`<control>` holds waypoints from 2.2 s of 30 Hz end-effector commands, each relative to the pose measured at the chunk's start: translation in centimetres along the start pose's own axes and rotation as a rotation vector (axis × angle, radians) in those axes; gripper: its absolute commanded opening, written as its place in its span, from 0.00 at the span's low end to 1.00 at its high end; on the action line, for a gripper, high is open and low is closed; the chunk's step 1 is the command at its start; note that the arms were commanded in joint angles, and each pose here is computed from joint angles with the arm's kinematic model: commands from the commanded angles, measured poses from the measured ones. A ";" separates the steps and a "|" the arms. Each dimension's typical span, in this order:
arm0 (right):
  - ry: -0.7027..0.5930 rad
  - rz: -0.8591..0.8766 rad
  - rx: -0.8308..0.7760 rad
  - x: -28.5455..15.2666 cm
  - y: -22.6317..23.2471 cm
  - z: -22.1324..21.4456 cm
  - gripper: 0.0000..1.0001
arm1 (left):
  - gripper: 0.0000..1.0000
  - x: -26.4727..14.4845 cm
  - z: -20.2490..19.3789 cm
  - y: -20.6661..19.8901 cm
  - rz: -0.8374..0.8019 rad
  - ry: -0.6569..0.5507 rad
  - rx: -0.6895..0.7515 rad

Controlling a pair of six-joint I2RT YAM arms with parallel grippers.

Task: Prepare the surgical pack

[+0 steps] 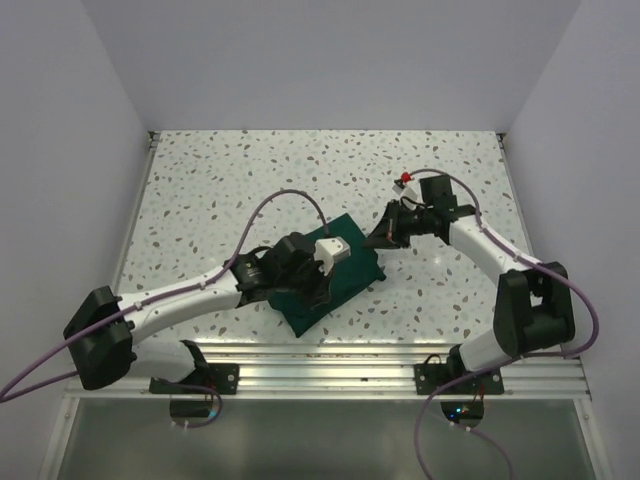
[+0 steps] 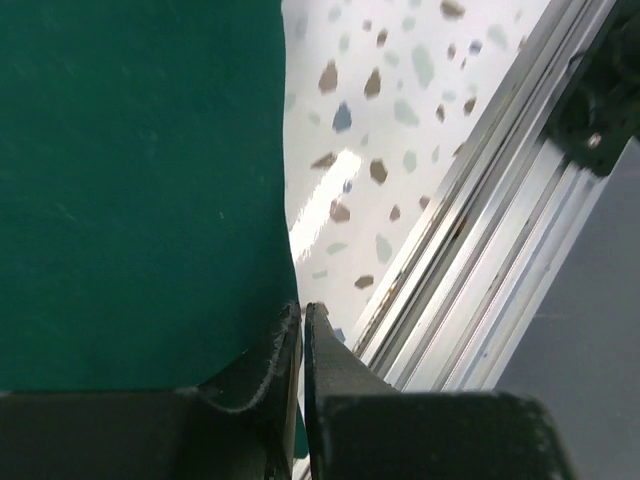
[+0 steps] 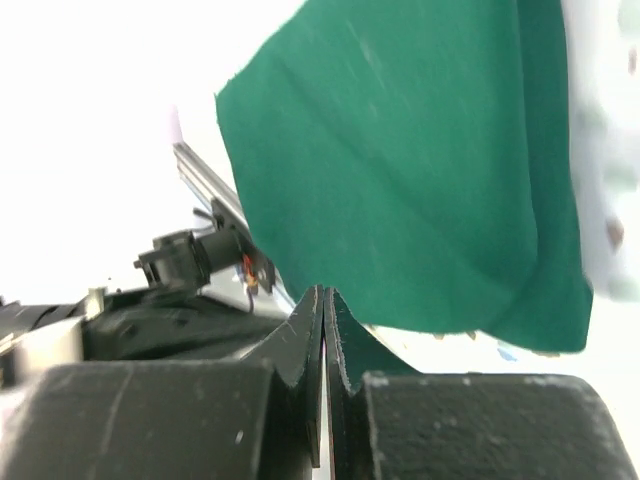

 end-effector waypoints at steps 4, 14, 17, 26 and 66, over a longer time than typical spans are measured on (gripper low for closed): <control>0.012 0.027 0.036 2.3 -1.6 1.5 0.01 | 0.07 0.6 1.8 0.1 -0.016 -0.025 -0.021; 0.130 -0.059 0.117 2.6 -6.0 -5.7 0.00 | 0.04 4.0 -4.7 3.7 0.057 0.137 -0.070; 0.104 -0.061 0.092 1.9 -5.0 -4.7 0.00 | 0.04 3.0 -4.8 4.6 0.094 0.119 -0.088; 0.089 0.020 -0.024 1.5 1.3 -2.5 0.00 | 0.07 -1.3 2.0 1.7 0.095 -0.035 -0.117; 0.273 0.113 -0.021 7.6 2.2 -6.6 0.00 | 0.05 -6.1 1.9 6.8 0.243 -0.160 -0.377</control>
Point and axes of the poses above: each gripper's point midway between its finger pads, its own x axis out along the fingers, its own y axis along the line the jaws close on, z = x × y, the point moved 6 cm from there along -x, back along the fingers, and after that the axes turned 9 degrees about -x, right-handed, at the moved point
